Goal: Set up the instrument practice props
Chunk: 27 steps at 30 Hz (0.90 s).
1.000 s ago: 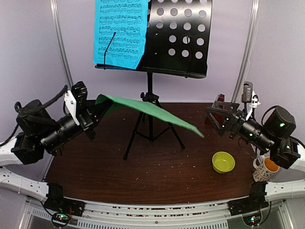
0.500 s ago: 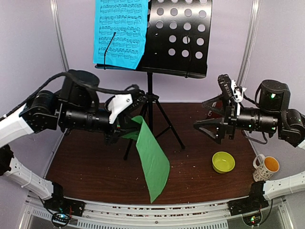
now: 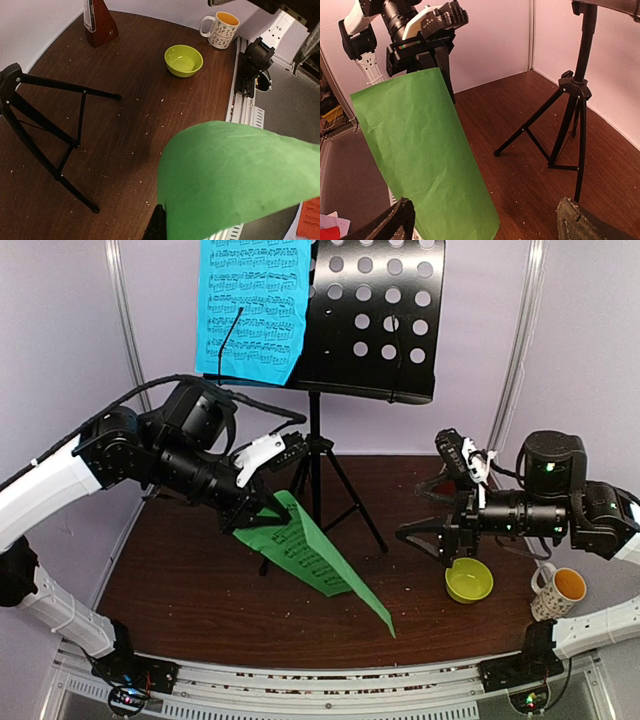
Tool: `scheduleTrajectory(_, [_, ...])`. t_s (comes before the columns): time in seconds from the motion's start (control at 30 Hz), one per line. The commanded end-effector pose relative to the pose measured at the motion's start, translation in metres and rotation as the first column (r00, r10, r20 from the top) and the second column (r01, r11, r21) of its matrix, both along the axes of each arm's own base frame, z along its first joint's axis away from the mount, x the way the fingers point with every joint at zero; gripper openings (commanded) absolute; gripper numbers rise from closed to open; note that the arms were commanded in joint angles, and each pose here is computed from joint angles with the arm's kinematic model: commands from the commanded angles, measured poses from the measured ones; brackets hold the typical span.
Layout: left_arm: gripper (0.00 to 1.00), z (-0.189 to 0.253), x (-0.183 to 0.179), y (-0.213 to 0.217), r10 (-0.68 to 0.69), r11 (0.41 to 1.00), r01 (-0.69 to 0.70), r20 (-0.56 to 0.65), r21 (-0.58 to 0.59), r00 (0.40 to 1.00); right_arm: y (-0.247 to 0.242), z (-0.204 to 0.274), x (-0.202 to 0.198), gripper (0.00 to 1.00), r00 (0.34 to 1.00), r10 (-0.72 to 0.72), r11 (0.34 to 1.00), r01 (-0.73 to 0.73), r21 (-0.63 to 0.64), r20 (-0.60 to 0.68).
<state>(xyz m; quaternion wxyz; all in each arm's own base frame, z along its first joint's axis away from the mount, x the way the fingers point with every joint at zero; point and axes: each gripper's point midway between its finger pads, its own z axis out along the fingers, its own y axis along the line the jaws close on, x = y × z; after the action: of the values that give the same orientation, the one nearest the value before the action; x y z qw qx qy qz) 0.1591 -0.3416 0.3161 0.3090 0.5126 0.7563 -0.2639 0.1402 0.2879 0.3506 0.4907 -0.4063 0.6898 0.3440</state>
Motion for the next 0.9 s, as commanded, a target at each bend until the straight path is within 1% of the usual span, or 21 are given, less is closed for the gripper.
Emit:
scheduleTrajectory(0.0, [0.0,0.003,-0.003,-0.009,-0.022,0.999,0.019,-0.092,-0.036,0.996,0.015,0.007,-0.004,1.0,1.0,0.005,1.0,-0.005,0.018,0.02])
scheduleTrajectory(0.07, [0.0,0.001,0.001,-0.01,-0.013,0.999,0.009,-0.123,-0.039,0.992,0.024,0.008,-0.012,1.0,0.999,0.033,0.999,-0.034,0.011,0.036])
scheduleTrajectory(0.17, [0.0,-0.001,0.003,-0.012,-0.01,0.999,0.006,-0.135,-0.035,0.991,0.034,0.004,-0.022,1.0,0.996,0.052,0.999,-0.051,-0.02,0.068])
scheduleTrajectory(0.3, [0.0,0.002,-0.001,-0.016,-0.039,0.998,0.032,-0.149,-0.054,0.988,0.042,-0.003,-0.017,1.0,0.996,0.021,0.997,-0.015,-0.072,0.091])
scheduleTrajectory(0.4, [0.0,0.006,-0.006,-0.017,-0.073,0.996,0.062,-0.154,-0.07,0.985,0.045,-0.001,-0.011,0.99,0.995,-0.008,0.997,0.016,-0.078,0.103])
scheduleTrajectory(0.47, [0.0,0.01,-0.011,-0.018,-0.104,0.992,0.091,-0.157,-0.087,0.982,0.045,0.002,-0.004,0.94,0.992,-0.041,0.996,0.051,-0.078,0.119])
scheduleTrajectory(0.6, [0.0,0.012,-0.018,-0.018,-0.146,0.986,0.131,-0.156,-0.106,0.977,0.046,0.01,-0.002,0.75,0.989,-0.049,0.996,0.059,-0.066,0.138])
scheduleTrajectory(0.73, [0.0,0.011,-0.027,-0.021,-0.207,0.975,0.191,-0.146,-0.113,0.967,0.05,0.012,-0.001,0.64,0.987,-0.036,0.995,0.05,-0.083,0.157])
scheduleTrajectory(0.87, [0.0,0.014,-0.035,-0.022,-0.255,0.963,0.238,-0.137,-0.127,0.957,0.054,0.013,-0.002,0.57,0.985,-0.014,0.993,0.033,-0.109,0.172])
